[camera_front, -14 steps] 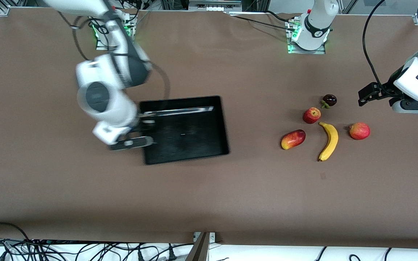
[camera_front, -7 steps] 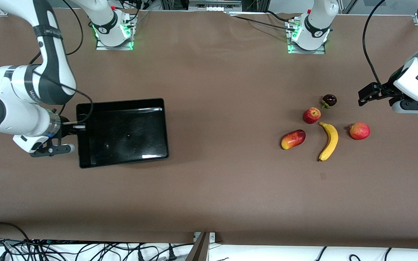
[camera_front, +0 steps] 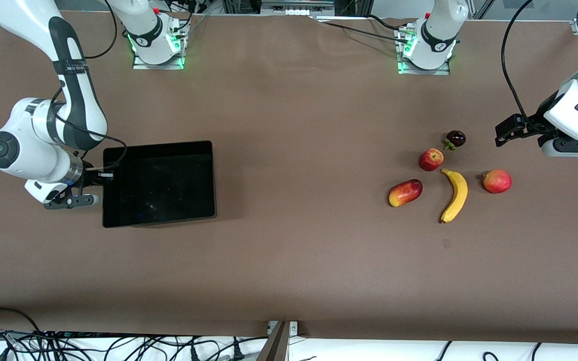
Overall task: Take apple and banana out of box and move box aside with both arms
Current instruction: 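Open the right gripper to release the tray rim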
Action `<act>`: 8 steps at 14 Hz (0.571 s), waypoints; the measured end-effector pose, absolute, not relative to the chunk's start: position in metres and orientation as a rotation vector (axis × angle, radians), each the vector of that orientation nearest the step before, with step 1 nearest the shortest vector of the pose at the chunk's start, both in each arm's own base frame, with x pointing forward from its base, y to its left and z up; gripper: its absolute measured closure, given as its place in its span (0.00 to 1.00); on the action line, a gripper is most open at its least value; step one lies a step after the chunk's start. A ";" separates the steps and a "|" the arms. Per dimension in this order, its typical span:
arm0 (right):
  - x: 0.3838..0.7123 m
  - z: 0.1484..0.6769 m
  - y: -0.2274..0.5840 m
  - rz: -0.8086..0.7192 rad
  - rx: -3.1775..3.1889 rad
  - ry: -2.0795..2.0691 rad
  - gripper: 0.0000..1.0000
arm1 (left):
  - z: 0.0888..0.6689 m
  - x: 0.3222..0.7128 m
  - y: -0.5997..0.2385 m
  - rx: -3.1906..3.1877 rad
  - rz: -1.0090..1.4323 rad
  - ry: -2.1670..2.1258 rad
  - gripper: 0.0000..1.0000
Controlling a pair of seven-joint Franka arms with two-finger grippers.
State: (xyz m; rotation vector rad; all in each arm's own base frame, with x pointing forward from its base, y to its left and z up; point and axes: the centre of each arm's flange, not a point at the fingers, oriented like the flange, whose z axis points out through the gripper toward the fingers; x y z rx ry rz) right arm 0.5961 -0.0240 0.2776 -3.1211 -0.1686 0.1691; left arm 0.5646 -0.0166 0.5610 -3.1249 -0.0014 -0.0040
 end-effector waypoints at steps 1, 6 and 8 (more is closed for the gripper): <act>0.590 0.270 -0.026 0.168 -3.120 -0.157 0.95 | 0.561 0.565 -0.018 -3.125 -0.004 0.003 0.00; 0.571 0.248 -0.030 0.183 -3.122 -0.141 0.82 | 0.561 0.564 -0.023 -3.125 -0.005 0.018 0.00; 0.575 0.258 -0.028 0.158 -3.120 -0.147 0.62 | 0.562 0.564 -0.024 -3.125 -0.006 0.019 0.00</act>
